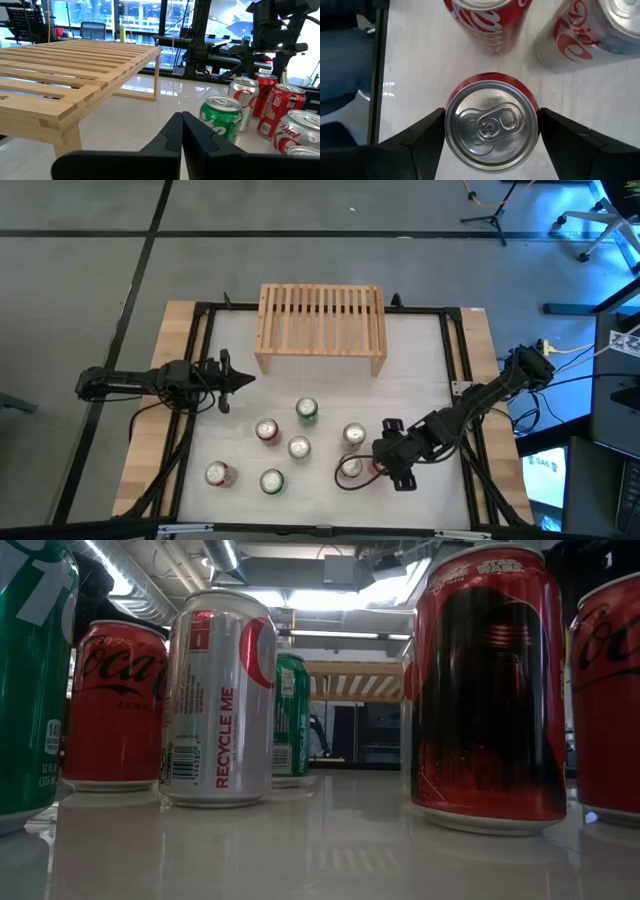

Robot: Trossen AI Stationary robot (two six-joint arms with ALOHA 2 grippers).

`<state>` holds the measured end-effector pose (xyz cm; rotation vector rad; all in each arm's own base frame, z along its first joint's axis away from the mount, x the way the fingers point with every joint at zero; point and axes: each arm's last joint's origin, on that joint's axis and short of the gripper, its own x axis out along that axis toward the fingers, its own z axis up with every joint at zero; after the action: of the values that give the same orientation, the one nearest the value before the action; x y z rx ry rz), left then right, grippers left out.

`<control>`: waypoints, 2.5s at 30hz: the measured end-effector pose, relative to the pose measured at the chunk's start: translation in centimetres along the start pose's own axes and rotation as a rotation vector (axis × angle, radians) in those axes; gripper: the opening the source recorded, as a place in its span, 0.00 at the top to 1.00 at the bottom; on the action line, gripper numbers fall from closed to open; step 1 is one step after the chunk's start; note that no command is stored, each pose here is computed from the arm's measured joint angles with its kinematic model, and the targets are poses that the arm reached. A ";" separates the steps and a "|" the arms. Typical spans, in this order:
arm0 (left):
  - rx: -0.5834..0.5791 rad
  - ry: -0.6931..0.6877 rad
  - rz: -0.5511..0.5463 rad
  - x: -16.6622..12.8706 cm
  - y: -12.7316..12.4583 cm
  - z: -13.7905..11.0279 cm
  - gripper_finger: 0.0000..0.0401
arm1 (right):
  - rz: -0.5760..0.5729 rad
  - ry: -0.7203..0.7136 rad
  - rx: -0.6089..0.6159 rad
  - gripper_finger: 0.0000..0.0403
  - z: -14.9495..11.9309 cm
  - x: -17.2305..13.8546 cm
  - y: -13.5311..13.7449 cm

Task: Place canned beverage on shelf
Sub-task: Put the right red black soda can on the shelf

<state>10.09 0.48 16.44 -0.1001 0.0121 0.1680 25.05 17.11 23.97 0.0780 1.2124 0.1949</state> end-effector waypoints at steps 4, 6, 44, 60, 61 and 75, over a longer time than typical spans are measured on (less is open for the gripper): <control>0.000 -0.001 0.000 0.0 0.0 0.0 1.00 | -0.012 -0.006 0.003 0.28 0.0 0.0 0.0; 0.000 0.000 0.000 0.0 0.0 0.0 1.00 | -0.005 -0.010 0.003 0.28 0.1 0.0 0.0; 0.000 -0.001 0.000 0.0 0.0 0.0 1.00 | 0.002 -0.027 -0.020 0.28 0.2 0.0 0.1; 0.000 0.000 0.000 0.0 0.0 0.0 1.00 | 0.005 -0.020 -0.011 0.06 0.2 0.1 0.1; 0.000 0.000 0.000 0.0 0.0 0.0 1.00 | 0.006 -0.022 -0.011 0.07 0.2 0.2 0.1; 0.000 -0.001 0.000 0.0 0.0 0.0 1.00 | -0.040 0.065 0.029 0.07 0.3 3.6 0.3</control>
<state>10.09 0.49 16.45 -0.1001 0.0114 0.1682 26.49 18.07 20.74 0.0729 1.2812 0.1463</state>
